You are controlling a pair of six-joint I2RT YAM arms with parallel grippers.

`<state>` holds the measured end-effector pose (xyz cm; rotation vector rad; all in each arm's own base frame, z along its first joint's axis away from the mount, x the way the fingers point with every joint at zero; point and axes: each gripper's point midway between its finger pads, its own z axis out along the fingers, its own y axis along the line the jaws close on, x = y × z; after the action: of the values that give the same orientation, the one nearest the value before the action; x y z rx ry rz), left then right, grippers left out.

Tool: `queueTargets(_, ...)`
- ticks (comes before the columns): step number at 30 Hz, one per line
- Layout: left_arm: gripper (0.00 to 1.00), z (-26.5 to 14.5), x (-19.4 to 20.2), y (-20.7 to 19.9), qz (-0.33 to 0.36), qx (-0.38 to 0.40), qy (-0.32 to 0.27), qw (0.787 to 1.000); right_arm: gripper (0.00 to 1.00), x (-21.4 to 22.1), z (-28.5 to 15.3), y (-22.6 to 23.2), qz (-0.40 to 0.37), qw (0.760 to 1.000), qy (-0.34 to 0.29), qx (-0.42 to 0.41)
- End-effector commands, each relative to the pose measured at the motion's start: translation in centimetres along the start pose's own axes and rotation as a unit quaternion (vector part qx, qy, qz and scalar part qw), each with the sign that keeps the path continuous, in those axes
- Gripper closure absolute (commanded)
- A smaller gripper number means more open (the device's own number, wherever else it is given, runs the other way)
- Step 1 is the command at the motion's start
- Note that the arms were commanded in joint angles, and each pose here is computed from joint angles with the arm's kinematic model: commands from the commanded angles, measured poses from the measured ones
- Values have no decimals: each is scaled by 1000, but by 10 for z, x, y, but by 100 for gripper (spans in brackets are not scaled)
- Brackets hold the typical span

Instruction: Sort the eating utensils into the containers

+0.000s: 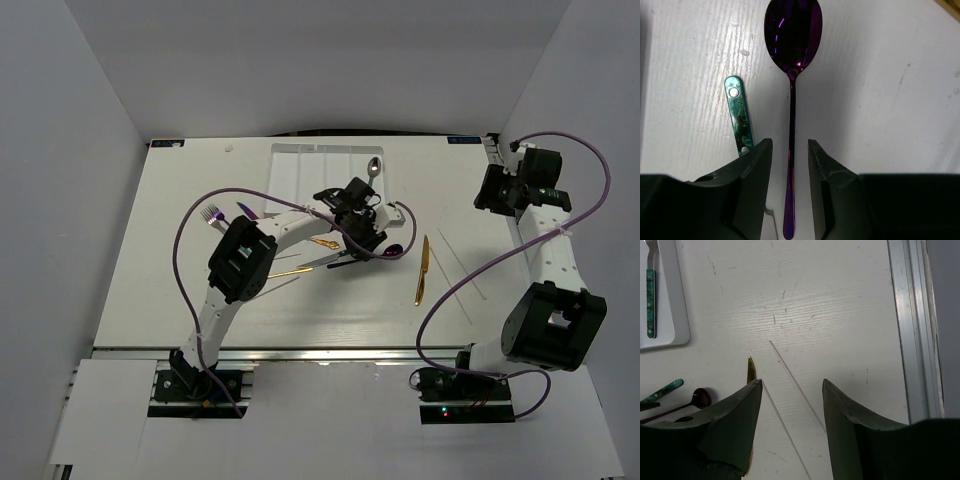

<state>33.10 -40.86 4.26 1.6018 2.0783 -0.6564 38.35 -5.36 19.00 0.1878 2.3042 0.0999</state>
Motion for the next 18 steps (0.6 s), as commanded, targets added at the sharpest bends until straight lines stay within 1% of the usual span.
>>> queueTargets(1,55,2,-13,-1,13,4,-14,1000,42,-8,-9,0,0,1000,-12,-6)
queueTargets(6,59,11,-12,-11,18,13,-10,1000,43,-7,-9,-5,4,1000,-12,-5)
queueTargets(10,62,18,-4,-13,11,17,0,1000,44,-5,-8,-6,8,1000,-9,-10)
queueTargets(11,64,20,-2,-13,10,17,3,1000,44,-5,-8,-8,10,1000,-10,-9)
queueTargets(14,66,28,7,-13,8,17,15,1000,45,-3,-9,-10,12,1000,-10,-7)
queueTargets(18,72,45,28,-21,13,16,48,999,45,-1,-9,-15,14,1000,-8,-3)
